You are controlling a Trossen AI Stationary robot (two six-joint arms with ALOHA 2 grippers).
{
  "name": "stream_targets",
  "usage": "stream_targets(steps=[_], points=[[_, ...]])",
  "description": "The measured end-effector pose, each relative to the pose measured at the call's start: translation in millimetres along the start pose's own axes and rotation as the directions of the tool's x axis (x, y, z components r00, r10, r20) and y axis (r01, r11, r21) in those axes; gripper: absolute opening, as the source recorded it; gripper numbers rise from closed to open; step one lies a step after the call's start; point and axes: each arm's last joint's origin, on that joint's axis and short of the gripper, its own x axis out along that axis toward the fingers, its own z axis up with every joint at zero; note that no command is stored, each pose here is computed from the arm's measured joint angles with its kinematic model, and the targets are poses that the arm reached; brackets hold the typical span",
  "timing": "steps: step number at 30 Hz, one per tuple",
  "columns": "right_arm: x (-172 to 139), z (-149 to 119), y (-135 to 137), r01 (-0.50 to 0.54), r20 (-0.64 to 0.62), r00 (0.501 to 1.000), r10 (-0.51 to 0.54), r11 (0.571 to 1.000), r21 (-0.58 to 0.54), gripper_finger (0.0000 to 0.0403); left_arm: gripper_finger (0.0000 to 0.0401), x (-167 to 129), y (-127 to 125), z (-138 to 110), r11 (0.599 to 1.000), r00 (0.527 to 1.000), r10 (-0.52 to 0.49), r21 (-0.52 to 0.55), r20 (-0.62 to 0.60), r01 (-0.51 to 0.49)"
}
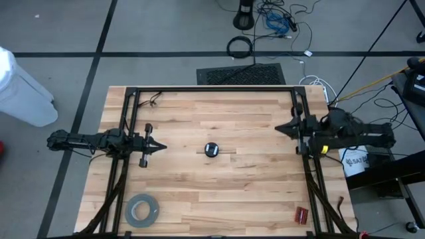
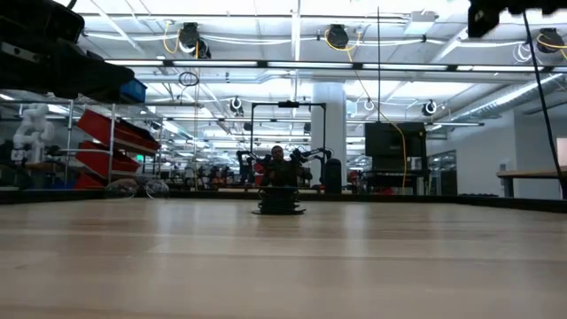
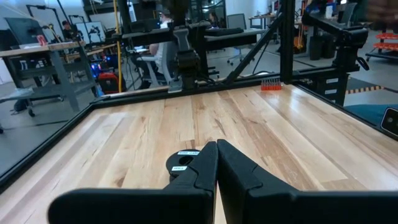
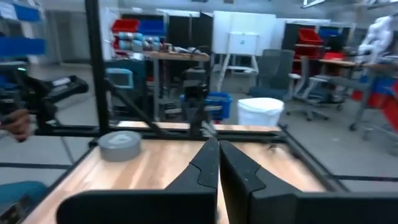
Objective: Coil cords
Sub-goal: Uncoil the black wire from the spool
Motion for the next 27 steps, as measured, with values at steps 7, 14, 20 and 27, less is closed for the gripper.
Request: stream_targets(steps=[7,14,20,27], points=[[18.6,61.7,-4.4,0.098,-0.128,0.986,-0.105,0.993,-0.06,0.0,0.0015,0.0,0.0,0.0,1.0,1.0,0.0,-0.001,0.0,0.0],[47.7,58.0,-1.9,0.093,-0.274,0.956,-0.101,0.995,-0.04,0.0,0.0015,-0.1,2.7,0.7,0.995,0.996,0.089,-0.05,-0.001,-0.089],[71.6,21.0,3.1,0.115,-0.4,0.912,-0.088,0.992,0.044,0.0,0.0015,-1.0,4.1,8.8,0.994,0.995,0.101,-0.044,-0.011,-0.102],[94.8,-25.2,19.1,0.082,-0.431,0.902,-0.031,0.991,0.102,0.0,0.0015,2.3,9.3,44.5,0.994,0.994,0.105,0.03,-0.016,-0.105]])
